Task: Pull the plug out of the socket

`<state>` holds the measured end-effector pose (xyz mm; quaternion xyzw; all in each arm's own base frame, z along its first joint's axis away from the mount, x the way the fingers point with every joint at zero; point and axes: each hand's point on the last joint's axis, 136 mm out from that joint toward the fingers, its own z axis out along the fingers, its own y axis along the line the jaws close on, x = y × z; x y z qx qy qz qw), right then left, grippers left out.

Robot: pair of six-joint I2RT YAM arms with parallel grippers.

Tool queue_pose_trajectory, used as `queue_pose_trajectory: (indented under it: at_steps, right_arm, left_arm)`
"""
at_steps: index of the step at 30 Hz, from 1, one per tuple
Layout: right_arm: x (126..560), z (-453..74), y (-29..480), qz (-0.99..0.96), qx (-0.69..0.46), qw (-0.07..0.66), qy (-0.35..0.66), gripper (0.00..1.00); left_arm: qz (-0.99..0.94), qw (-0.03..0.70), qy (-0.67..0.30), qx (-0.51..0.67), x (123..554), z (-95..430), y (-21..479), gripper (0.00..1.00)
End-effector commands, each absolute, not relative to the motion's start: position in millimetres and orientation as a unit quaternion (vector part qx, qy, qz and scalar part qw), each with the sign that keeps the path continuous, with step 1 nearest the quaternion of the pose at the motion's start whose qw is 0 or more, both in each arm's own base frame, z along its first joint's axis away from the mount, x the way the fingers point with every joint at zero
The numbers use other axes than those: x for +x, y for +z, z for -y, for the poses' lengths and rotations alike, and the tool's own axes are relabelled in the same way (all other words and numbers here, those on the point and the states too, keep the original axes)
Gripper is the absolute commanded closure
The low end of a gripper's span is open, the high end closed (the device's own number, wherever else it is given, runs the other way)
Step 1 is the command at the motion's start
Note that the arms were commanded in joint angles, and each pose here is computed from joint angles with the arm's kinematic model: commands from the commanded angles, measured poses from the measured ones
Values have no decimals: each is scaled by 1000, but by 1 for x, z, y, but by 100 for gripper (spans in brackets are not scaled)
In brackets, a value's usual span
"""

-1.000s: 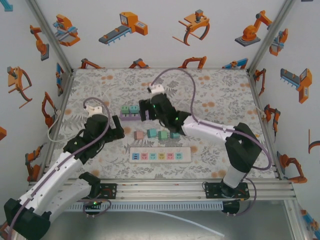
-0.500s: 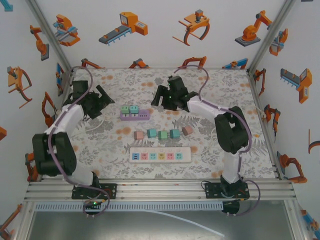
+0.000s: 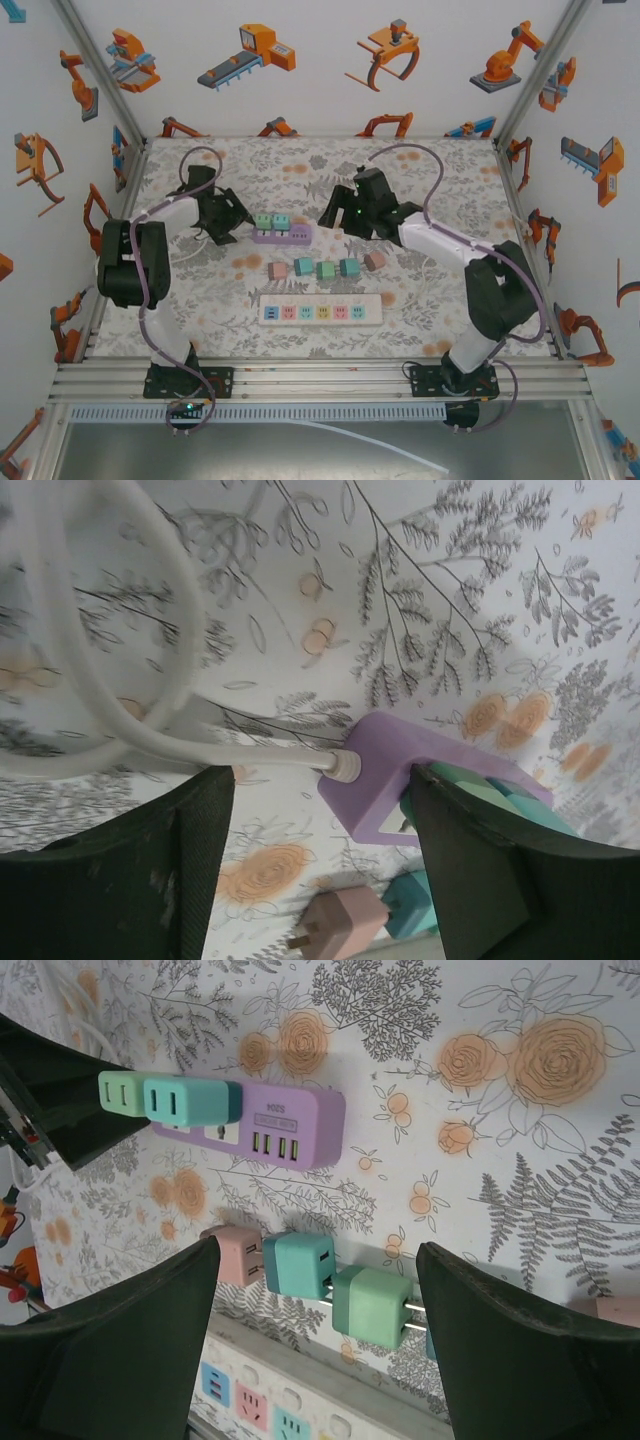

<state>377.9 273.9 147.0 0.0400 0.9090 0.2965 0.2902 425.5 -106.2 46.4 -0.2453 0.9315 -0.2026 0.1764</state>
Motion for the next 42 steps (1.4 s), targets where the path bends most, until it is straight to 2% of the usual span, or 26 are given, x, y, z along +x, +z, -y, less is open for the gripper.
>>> queue_pose_trajectory:
  at_steps: [1,10,19,23,28,32,37,42]
  right_arm:
    - [375,-262,158,-906,55,310,284,28]
    - [379,-247,189,-895,-12,379,236,27]
    - [383,-232,269,-823,-98,524,198,27]
    - [368,-241,302,-757,-191,591,204,25]
    - [347,-260,321,-661,-330,649,183,23]
    - [326,-287,311,-576,-475,644,167,23]
    - [310,-312,277,-516,-606,579,174,23]
    - [307,-337,255,-523,-631,509,263,22]
  left_arm:
    - [-929,160,-232,-241,422,129,44,33]
    - [-930,150,-245,-228,399,155,45,34]
    - [-927,151,-272,-209,390,165,60,38]
    - [-927,169,-261,-207,389,159,74,38]
    - [-922,228,-248,-189,388,147,109,38]
    - [-914,293,-227,-164,383,132,145,38]
    - [-893,359,-253,-99,373,136,188,37]
    - [-886,369,-274,-65,371,146,202,36]
